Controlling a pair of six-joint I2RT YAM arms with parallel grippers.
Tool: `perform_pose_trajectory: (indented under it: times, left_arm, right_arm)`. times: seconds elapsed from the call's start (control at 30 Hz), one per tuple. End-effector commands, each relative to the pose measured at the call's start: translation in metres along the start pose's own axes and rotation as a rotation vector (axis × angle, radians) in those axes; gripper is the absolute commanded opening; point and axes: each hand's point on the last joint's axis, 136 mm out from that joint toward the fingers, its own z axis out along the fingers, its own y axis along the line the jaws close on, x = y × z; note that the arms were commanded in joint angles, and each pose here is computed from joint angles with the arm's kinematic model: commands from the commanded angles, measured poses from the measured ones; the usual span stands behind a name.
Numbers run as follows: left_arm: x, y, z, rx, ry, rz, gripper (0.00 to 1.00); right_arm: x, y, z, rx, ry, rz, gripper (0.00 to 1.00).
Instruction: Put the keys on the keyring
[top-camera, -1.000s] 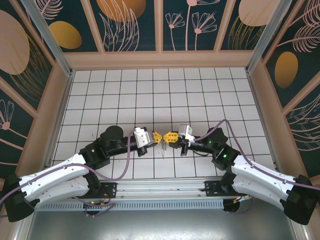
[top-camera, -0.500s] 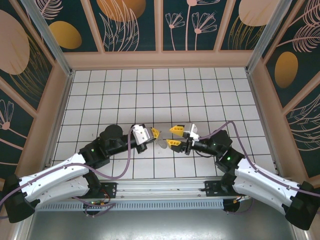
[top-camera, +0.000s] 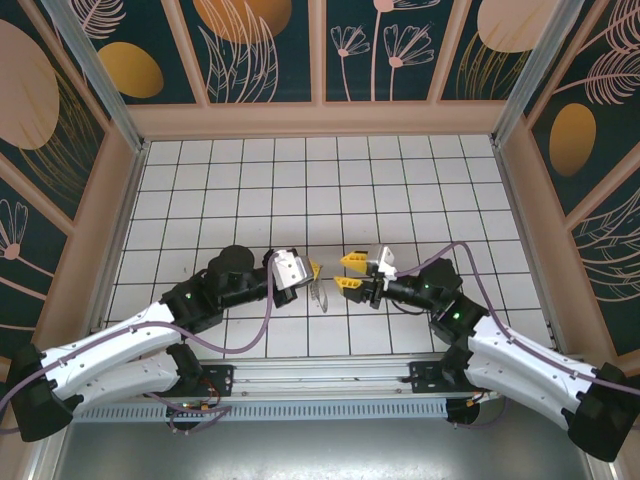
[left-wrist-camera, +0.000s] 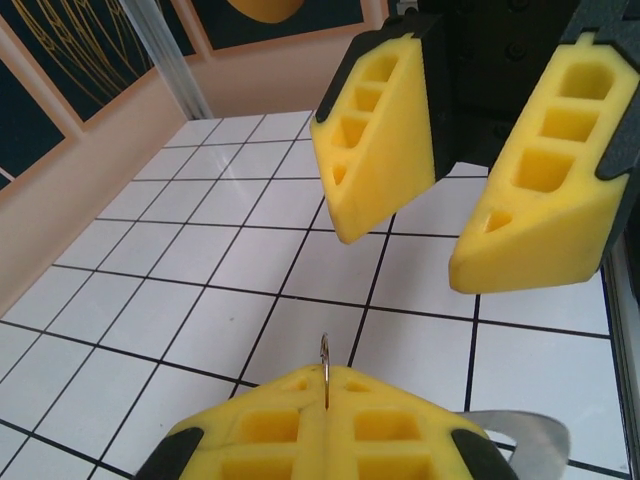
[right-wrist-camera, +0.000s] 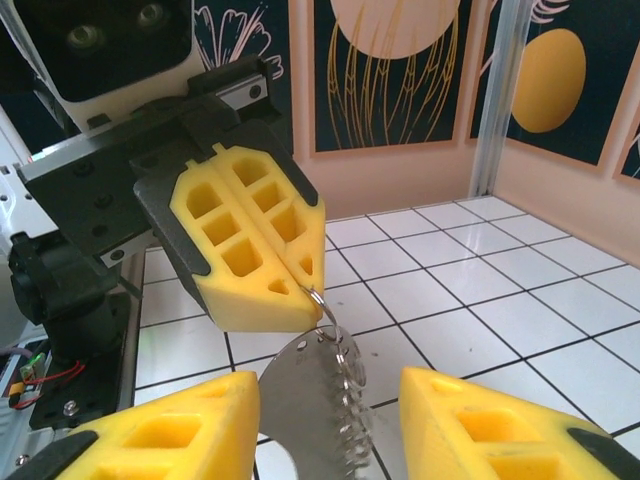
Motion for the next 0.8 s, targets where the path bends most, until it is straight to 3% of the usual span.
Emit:
perform_pose_trajectory:
  times: [0.0,0.77]
  left_arm:
    - [-0.016,0.002,-0.002,0.008,-0.033,0.02,0.0]
    - [-0.016,-0.012,0.003,0.101,-0.019,0.008,0.0]
  right_arm:
    - [-0.003,0.003,0.003,-0.031,-0.007,-0.029,0.39]
    - [-0.011,0.012,0.023,-0.128,-0.007,-0.077,0.21]
